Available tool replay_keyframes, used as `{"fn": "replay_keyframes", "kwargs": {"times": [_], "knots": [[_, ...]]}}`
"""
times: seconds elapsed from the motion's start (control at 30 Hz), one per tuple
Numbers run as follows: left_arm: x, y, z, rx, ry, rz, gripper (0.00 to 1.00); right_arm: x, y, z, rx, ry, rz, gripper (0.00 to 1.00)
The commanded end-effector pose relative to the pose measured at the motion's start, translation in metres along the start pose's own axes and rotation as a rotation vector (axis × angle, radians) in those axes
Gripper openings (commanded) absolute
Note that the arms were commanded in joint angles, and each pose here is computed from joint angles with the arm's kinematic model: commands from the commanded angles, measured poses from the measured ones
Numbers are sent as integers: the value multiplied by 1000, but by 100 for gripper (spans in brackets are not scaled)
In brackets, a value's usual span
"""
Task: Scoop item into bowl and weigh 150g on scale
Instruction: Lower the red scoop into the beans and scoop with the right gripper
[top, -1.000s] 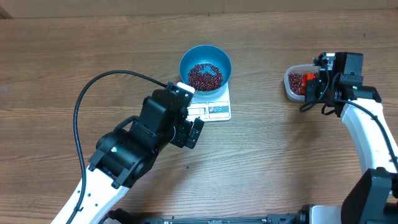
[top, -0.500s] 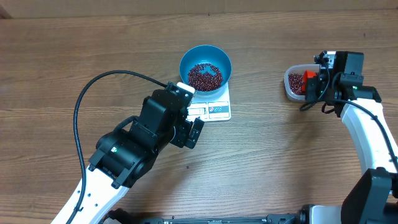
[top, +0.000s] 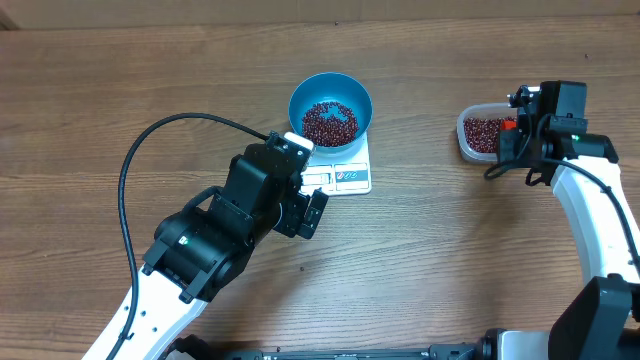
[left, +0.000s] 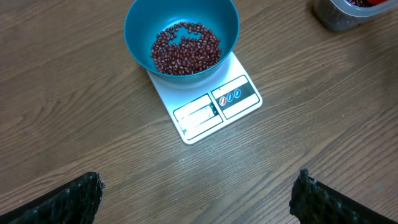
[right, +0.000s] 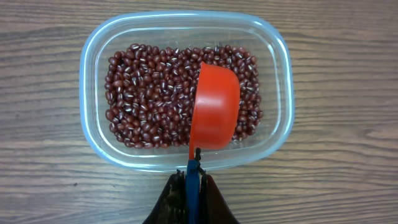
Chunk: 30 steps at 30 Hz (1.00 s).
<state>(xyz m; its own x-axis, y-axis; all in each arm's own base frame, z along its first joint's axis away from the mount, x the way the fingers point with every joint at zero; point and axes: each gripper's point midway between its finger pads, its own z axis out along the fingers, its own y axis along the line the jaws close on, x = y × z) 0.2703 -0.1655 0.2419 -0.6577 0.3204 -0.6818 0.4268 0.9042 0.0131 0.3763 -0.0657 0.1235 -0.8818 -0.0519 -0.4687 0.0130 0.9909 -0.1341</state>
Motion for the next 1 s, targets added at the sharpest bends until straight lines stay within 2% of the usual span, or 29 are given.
{"fn": "replay_keyframes", "kwargs": {"times": [0.0, 0.33, 0.97], "knots": [[-3, 3, 0, -12, -6, 11, 99, -20, -13, -21, 57, -67, -37, 4], [-3, 3, 0, -12, -6, 11, 100, -20, -30, -22, 162, -49, -188, 4], [-3, 3, 0, -12, -6, 11, 100, 8, -7, 17, 28, 75, -168, 4]]}}
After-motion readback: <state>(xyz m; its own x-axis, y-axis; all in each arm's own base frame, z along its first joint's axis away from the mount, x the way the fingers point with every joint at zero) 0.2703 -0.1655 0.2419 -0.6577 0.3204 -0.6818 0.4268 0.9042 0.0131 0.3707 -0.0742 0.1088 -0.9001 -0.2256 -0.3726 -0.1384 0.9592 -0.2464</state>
